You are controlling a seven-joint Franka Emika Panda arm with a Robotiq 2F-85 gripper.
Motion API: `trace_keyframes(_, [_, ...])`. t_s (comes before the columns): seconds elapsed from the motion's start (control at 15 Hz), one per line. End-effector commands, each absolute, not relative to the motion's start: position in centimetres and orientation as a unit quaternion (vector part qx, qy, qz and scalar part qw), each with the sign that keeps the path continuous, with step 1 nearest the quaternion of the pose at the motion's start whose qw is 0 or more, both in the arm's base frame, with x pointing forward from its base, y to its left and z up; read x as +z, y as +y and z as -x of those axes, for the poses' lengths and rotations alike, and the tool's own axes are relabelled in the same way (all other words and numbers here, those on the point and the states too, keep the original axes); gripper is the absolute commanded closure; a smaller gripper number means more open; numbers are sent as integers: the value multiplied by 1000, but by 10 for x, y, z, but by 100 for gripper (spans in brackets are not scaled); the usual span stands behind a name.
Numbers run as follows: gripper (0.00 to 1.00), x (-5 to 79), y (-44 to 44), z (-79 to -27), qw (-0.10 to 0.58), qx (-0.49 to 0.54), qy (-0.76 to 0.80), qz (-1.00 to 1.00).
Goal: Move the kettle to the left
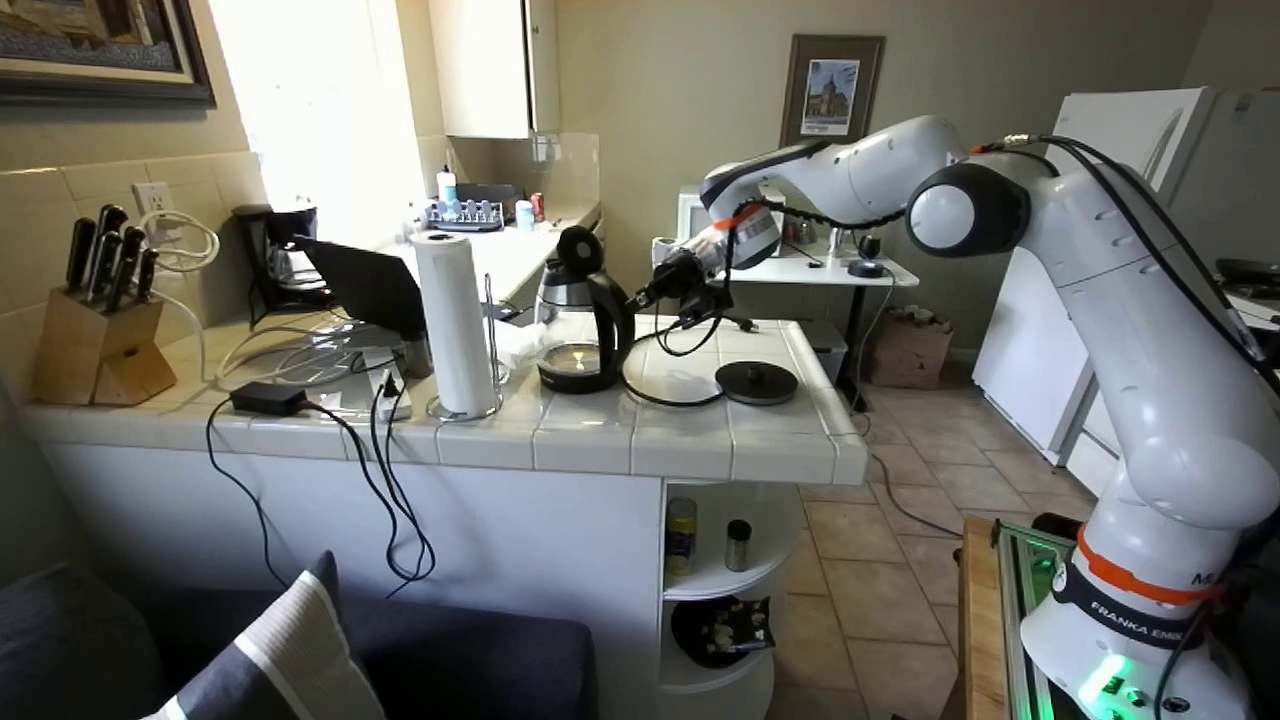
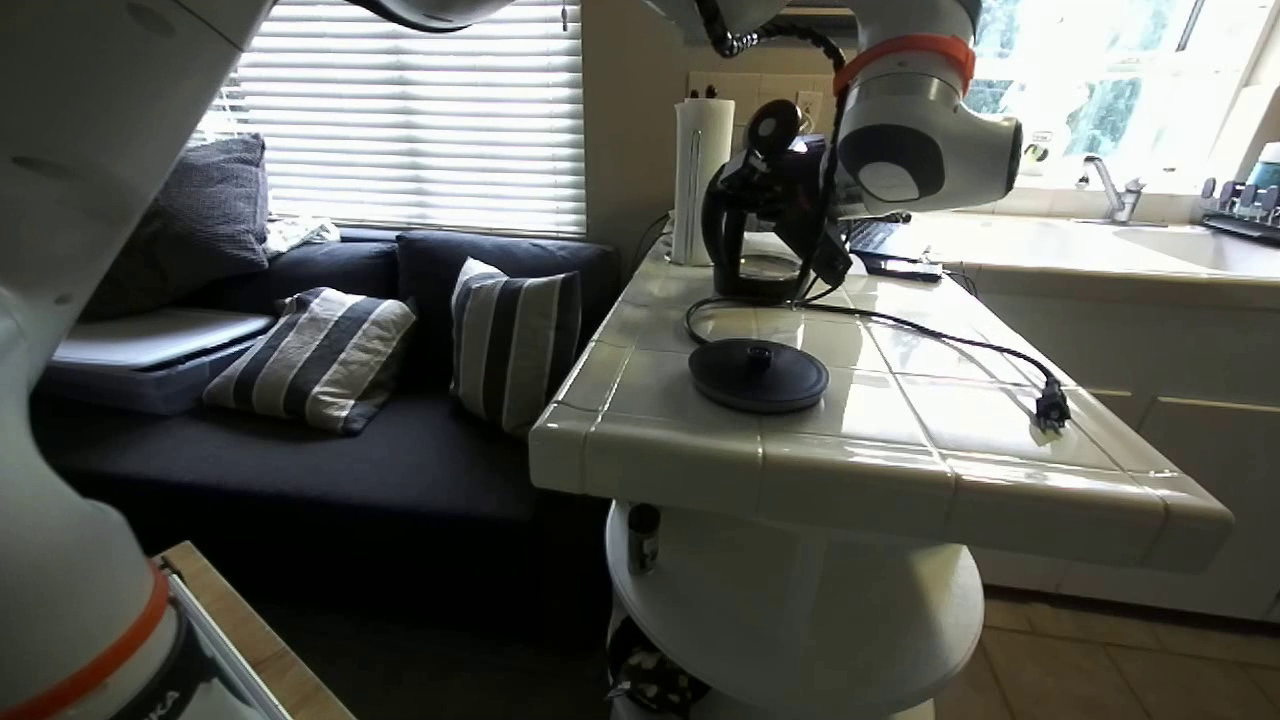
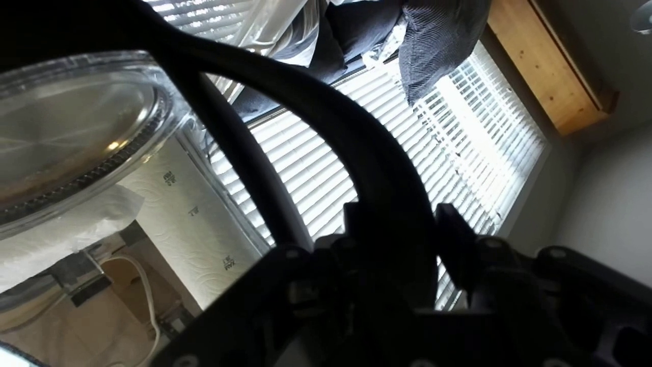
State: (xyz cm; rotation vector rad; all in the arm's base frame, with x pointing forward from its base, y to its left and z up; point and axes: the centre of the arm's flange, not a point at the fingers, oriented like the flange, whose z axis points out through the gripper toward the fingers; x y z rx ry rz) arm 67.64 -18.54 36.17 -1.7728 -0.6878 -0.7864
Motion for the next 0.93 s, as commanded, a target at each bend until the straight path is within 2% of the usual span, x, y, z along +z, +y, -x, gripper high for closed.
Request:
trace_keyframes(0.0, [86, 360, -180, -659, 498, -322, -292, 750])
trace_keyframes(0.87, [86, 362, -174, -695, 494, -335, -292, 747])
